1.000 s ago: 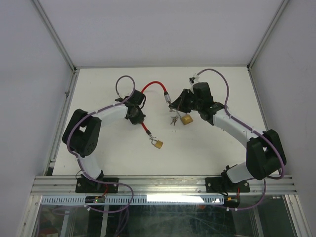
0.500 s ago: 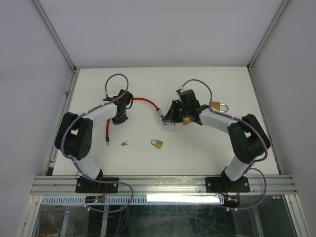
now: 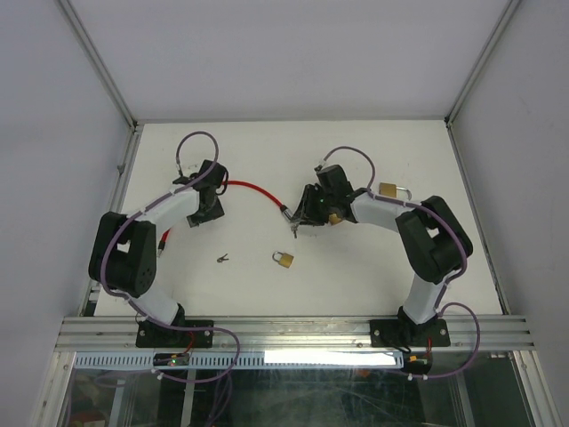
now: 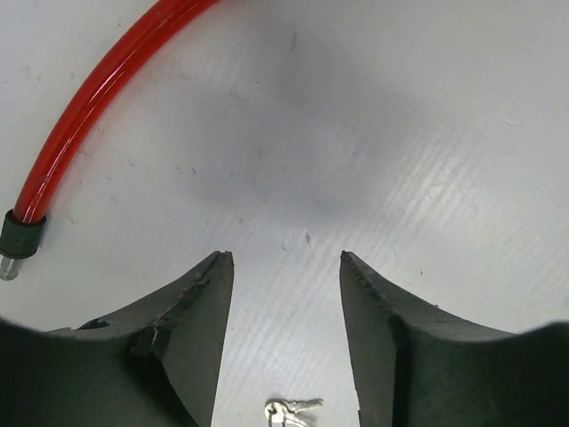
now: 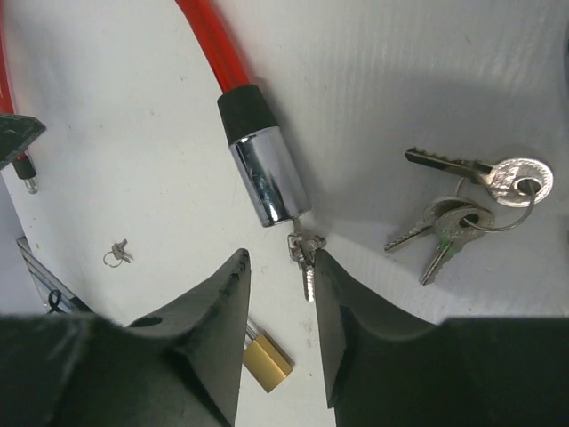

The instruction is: Unlock with the key

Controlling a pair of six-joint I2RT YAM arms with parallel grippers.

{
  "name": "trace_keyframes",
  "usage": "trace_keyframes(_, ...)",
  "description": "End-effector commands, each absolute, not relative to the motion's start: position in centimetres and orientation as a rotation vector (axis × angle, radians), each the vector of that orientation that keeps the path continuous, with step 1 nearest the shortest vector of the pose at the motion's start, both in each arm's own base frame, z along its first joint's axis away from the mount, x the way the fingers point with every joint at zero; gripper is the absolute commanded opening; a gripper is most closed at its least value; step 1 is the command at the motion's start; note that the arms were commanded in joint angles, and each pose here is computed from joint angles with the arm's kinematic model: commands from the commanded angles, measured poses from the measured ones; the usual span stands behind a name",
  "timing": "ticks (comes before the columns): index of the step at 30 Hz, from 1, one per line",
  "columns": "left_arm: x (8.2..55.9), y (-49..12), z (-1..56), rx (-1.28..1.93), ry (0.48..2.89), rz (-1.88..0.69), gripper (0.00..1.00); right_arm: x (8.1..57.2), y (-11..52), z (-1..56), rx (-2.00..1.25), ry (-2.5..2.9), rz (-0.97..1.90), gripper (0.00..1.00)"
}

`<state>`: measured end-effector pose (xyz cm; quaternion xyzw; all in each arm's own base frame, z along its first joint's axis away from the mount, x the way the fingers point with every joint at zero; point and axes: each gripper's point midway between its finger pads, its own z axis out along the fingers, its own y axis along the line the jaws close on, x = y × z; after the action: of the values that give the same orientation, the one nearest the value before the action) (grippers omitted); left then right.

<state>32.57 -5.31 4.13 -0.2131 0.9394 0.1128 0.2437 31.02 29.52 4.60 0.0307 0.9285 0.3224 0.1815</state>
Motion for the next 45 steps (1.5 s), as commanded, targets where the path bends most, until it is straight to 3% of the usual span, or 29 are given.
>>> trace_keyframes(1,33.0,-6.9,7.5,-0.599,2.501,0.133,0.56,33.5,29.4,8.6,-0.008,2.497,0.861,0.42)
trace_keyframes(8,30.4,-8.8,9.6,-0.618,2.525,-0.081,0.72,31.2,27.9,10.7,-0.234,2.499,0.720,0.60)
trace_keyframes(16,25.9,-9.7,9.8,-0.744,2.533,-0.257,0.80,24.8,28.2,11.1,-0.566,2.529,0.641,0.81)
trace_keyframes(22,23.5,-9.1,8.3,-0.944,2.490,-0.289,0.86,22.2,29.3,9.6,-0.831,2.526,0.480,0.89)
trace_keyframes(34,22.4,-7.7,7.0,-1.060,2.431,-0.239,0.88,21.0,33.2,5.7,-1.136,2.494,0.257,0.88)
trace_keyframes(40,22.5,-7.5,7.2,-1.024,2.432,-0.228,0.88,21.5,33.0,3.8,-1.134,2.519,0.165,0.83)
trace_keyframes(45,22.5,-7.5,7.4,-0.984,2.442,-0.228,0.88,21.5,33.1,2.8,-1.047,2.569,0.159,0.73)
